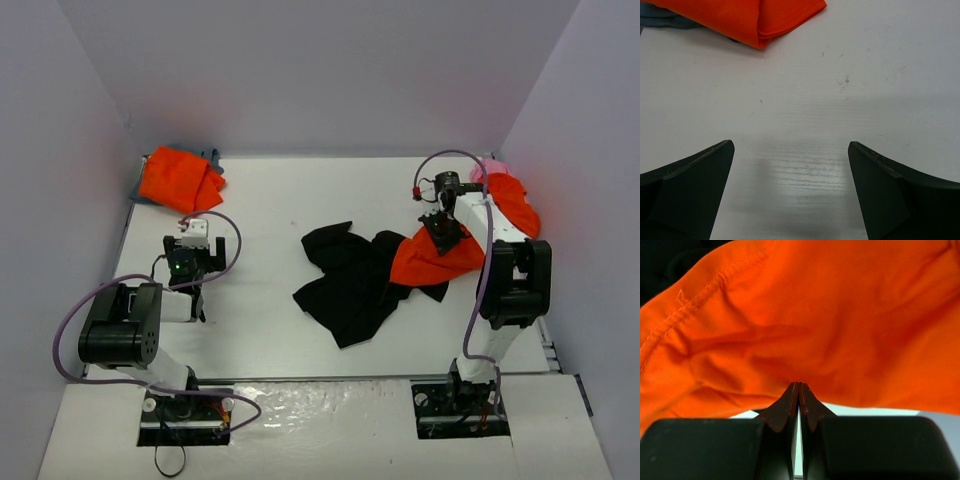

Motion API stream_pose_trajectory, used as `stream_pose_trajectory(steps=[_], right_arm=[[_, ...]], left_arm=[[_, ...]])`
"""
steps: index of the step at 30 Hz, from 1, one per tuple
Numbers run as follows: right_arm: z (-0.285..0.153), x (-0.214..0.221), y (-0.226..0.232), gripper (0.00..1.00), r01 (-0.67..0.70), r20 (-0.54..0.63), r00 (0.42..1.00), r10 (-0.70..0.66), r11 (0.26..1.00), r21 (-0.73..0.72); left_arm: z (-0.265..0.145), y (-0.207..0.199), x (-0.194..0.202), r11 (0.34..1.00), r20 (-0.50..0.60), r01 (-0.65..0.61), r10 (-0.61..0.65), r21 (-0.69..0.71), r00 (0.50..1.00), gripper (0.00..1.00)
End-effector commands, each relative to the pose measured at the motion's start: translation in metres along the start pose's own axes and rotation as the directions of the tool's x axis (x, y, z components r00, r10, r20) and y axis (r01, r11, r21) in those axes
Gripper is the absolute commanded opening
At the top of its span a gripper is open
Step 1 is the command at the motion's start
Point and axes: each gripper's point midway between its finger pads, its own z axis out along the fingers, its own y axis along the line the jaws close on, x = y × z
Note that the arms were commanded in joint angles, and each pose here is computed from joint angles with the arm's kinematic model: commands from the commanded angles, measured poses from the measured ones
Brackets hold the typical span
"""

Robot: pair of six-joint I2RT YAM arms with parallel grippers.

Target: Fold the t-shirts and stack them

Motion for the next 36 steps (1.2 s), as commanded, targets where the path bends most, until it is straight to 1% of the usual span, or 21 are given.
stream_pose_trajectory(steps=[1,11,12,14,16,18,20,22,23,25,28,29,30,36], right_arm=[[-0.002,-0.013,-0.004,0.00,-0.024,0.032,0.999,0.023,1.000,0.008],[0.052,-0.030,-0.012,0.00,-0.040,-0.058,0.997,0.041,0.999,0.017],[0.054,-0.037,-0.014,0.00,-0.041,-0.050,0.998,0.042,0.999,0.021],[0.067,-0.038,-0.019,0.00,-0.043,-0.078,0.996,0.046,0.998,0.046],[0.074,-0.046,-0.028,0.00,-0.053,-0.076,0.995,0.061,0.994,0.091],[0.076,-0.063,-0.052,0.00,-0.070,-0.052,0.995,0.082,0.978,0.199],[0.070,-0.086,-0.083,0.00,-0.100,-0.002,0.994,0.106,0.944,0.313],[0.075,-0.097,-0.107,0.00,-0.134,0.014,0.990,0.139,0.915,0.380],[0.069,-0.106,-0.120,0.00,-0.159,0.038,0.987,0.159,0.889,0.430],[0.055,-0.118,-0.168,0.00,-0.260,0.115,0.965,0.235,0.816,0.516],[0.045,-0.123,-0.208,0.00,-0.345,0.183,0.938,0.294,0.744,0.572],[0.043,-0.123,-0.213,0.00,-0.358,0.193,0.933,0.303,0.734,0.577],[0.033,-0.126,-0.229,0.00,-0.401,0.237,0.916,0.324,0.705,0.585],[0.011,-0.094,-0.291,0.00,-0.519,0.311,0.851,0.423,0.589,0.619]], left_arm=[[0.004,0.002,-0.036,1.000,0.112,0.004,-0.005,0.003,0.994,0.97],[0.004,0.002,-0.036,1.000,0.111,0.003,-0.003,0.003,0.994,0.97],[0.004,0.002,-0.036,1.000,0.111,0.003,-0.003,0.004,0.994,0.97],[0.004,0.002,-0.036,1.000,0.111,0.003,-0.003,0.004,0.994,0.97],[0.004,0.003,-0.036,1.000,0.111,0.003,-0.003,0.003,0.994,0.97],[0.004,0.002,-0.036,1.000,0.110,0.003,-0.004,0.005,0.994,0.97],[0.005,0.002,-0.037,1.000,0.112,0.004,-0.005,0.006,0.994,0.97],[0.004,0.002,-0.036,1.000,0.111,0.004,-0.005,0.006,0.994,0.97],[0.004,0.001,-0.036,1.000,0.110,0.005,-0.006,0.008,0.994,0.97],[0.004,0.001,-0.036,1.000,0.111,0.004,-0.005,0.008,0.994,0.97],[0.005,0.001,-0.036,1.000,0.111,0.004,-0.005,0.008,0.994,0.97],[0.005,0.001,-0.036,1.000,0.111,0.005,-0.006,0.008,0.994,0.97],[0.005,0.001,-0.036,1.000,0.111,0.004,-0.005,0.009,0.994,0.97],[0.005,0.001,-0.036,1.000,0.110,0.004,-0.005,0.009,0.994,0.97]])
